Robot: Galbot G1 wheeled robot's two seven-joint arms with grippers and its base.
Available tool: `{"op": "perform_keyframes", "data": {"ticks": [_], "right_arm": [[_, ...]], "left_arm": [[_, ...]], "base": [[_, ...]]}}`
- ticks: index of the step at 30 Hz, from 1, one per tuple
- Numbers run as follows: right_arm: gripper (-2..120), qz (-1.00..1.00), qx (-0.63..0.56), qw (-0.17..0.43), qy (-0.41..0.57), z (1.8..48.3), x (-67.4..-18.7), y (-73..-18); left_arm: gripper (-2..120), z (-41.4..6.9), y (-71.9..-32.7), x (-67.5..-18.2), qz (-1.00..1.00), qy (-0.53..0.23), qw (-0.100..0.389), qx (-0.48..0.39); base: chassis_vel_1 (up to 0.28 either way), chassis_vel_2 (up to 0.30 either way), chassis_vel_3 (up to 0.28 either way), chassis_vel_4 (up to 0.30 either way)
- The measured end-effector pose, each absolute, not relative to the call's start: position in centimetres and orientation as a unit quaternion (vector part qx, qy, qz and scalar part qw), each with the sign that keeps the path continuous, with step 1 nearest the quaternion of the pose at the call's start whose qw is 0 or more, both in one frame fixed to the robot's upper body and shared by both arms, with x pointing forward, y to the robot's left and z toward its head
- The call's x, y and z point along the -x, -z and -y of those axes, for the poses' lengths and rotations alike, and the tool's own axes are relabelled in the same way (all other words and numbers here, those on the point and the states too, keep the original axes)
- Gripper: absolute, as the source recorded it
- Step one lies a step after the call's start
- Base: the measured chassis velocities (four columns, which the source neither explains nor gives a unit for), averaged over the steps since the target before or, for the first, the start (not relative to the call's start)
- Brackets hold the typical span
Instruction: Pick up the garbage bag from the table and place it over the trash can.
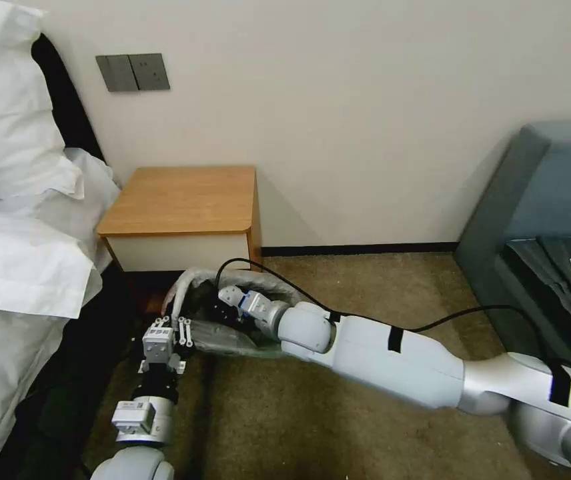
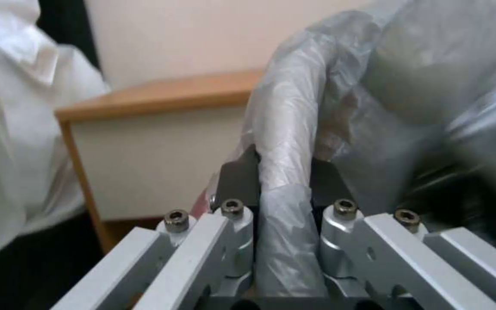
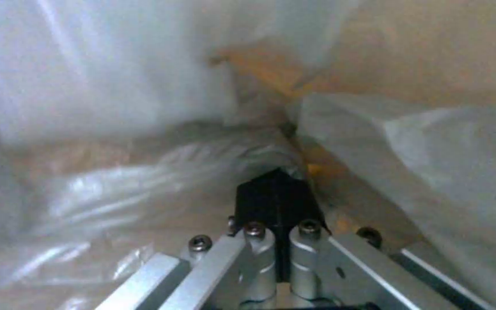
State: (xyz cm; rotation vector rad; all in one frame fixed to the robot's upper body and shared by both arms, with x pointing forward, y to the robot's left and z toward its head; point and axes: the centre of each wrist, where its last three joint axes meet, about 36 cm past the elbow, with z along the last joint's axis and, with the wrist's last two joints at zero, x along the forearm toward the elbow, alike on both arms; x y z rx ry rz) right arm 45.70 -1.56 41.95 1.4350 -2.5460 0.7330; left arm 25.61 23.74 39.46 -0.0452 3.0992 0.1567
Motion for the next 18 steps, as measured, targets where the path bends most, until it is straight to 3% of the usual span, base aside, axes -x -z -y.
{"op": "perform_keyframes", "data": {"ticks": [18], "right_arm": [[0, 0.843, -0.494, 0.049, -0.209, 4.2, -41.5, -43.3]], "left_arm": [[11, -24.4, -38.6, -26.5, -0.999, -0.029, -0.012, 0.041]], "base": [[0.000, 0.000, 0.000, 0.000]]}}
